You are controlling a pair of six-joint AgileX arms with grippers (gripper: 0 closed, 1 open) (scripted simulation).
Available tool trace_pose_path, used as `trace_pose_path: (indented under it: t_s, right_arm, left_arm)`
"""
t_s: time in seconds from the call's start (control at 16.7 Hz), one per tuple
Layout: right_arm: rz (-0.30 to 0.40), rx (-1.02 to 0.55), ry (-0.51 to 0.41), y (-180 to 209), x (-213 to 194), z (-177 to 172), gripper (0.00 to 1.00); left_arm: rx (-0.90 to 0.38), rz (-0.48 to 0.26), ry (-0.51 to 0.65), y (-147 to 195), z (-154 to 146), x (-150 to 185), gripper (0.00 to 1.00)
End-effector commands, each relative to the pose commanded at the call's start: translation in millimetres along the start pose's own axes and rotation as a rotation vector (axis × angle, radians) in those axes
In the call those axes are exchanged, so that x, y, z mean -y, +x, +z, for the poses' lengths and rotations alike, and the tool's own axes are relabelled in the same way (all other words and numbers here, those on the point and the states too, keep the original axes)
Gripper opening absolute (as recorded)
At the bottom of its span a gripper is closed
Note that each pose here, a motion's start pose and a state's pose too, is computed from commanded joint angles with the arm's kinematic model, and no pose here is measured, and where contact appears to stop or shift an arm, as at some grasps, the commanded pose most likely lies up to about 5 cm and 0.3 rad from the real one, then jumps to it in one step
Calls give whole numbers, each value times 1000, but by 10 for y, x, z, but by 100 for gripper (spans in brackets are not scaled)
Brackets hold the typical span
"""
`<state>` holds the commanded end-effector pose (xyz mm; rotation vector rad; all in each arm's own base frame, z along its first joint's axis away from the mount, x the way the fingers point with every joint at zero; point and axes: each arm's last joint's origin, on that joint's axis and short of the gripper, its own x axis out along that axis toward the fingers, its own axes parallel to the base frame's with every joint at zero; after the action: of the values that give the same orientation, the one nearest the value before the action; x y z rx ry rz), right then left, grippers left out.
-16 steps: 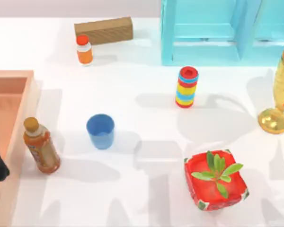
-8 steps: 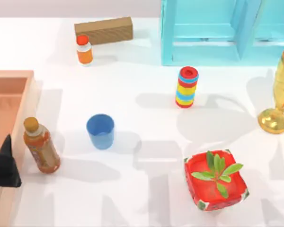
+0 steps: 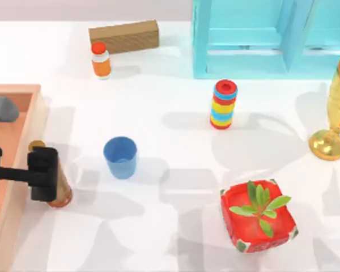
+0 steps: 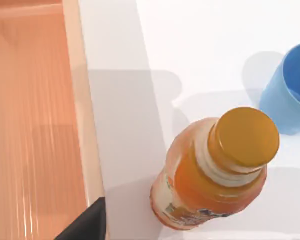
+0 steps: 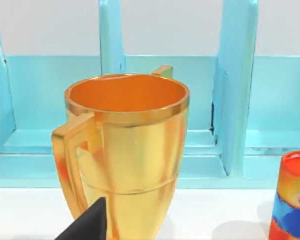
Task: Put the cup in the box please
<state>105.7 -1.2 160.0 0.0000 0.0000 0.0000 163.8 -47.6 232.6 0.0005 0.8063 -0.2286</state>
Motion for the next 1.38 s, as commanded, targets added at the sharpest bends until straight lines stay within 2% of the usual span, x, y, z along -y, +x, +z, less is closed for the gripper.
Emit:
trace_pose_path:
  t_s: [0.3,0.6,0.78,1.02,1.2,1.38]
  right_arm:
    - [0,0,0,0,0,0,100]
    - [0,0,0,0,0,0,100]
    - [0,0,0,0,0,0,100]
    - [0,0,0,0,0,0,100]
    - [0,0,0,0,0,0,100]
    - [0,0,0,0,0,0,100]
  left_arm:
    - [-211,-62,-50,125,887,408,100]
    - [-417,-40,-108,547,1467,863,100]
    - [-557,21,-131,938,1575,1079,100]
    - [-712,117,-142,1415,1532,1246,100]
    - [-759,153,-143,1568,1492,1282,100]
    - [-759,153,-143,1568,1492,1282,100]
